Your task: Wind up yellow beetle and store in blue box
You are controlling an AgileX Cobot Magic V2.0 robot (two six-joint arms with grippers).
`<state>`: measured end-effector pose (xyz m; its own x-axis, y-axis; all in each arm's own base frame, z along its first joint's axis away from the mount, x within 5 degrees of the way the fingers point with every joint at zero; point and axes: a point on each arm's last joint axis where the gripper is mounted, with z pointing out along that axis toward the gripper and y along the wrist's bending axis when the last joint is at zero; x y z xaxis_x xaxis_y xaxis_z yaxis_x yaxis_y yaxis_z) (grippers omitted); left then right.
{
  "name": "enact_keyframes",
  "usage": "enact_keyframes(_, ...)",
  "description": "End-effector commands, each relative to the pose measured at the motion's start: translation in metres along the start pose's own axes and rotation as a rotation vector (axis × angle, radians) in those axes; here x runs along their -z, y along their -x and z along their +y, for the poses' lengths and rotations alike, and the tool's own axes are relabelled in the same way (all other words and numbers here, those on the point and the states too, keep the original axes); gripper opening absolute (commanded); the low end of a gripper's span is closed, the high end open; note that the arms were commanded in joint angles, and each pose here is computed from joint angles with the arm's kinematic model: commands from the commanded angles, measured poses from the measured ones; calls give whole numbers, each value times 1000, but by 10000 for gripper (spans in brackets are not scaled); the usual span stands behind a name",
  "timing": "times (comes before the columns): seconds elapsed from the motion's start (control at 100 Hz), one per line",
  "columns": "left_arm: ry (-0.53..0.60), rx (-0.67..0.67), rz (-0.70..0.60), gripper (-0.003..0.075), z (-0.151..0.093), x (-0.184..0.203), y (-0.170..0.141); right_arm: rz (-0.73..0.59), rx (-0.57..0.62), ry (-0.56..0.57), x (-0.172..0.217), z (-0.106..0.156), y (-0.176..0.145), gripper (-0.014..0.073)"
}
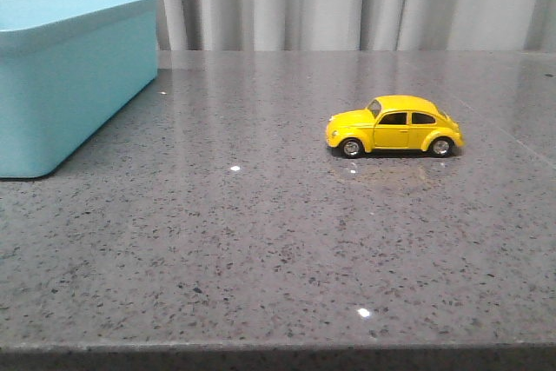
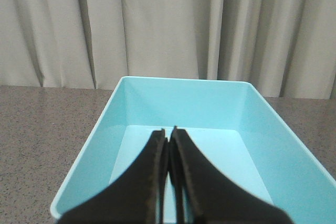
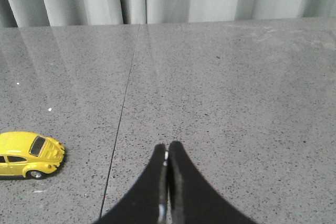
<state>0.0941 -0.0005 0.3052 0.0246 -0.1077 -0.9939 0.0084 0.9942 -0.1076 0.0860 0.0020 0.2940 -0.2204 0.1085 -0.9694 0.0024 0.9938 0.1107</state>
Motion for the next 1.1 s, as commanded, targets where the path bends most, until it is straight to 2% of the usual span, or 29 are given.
enact_keyframes(0.0, -3, 9, -79, -19, -2, -7, 20, -55, 0, -2, -3, 2, 23, -57)
enact_keyframes(0.1, -1, 9, -69, -19, -1, -11, 19, 1, 0, 0, -7, 3, 26, -57)
enact_keyframes(0.47, -1, 10, -69, -19, -1, -12, 19, -18, 0, 3, -7, 3, 32, -57)
enact_keyframes(0.74, -1, 10, -69, -19, -1, -12, 19, 112, -2, 24, -22, 10, 67, -48)
enact_keyframes(0.83, -1, 10, -69, -19, -1, -12, 19, 169, 4, 43, -33, 15, 78, 8)
enact_keyframes(1.09, -1, 10, -69, -19, -1, -12, 19, 329, -5, 104, -69, 30, 101, 309)
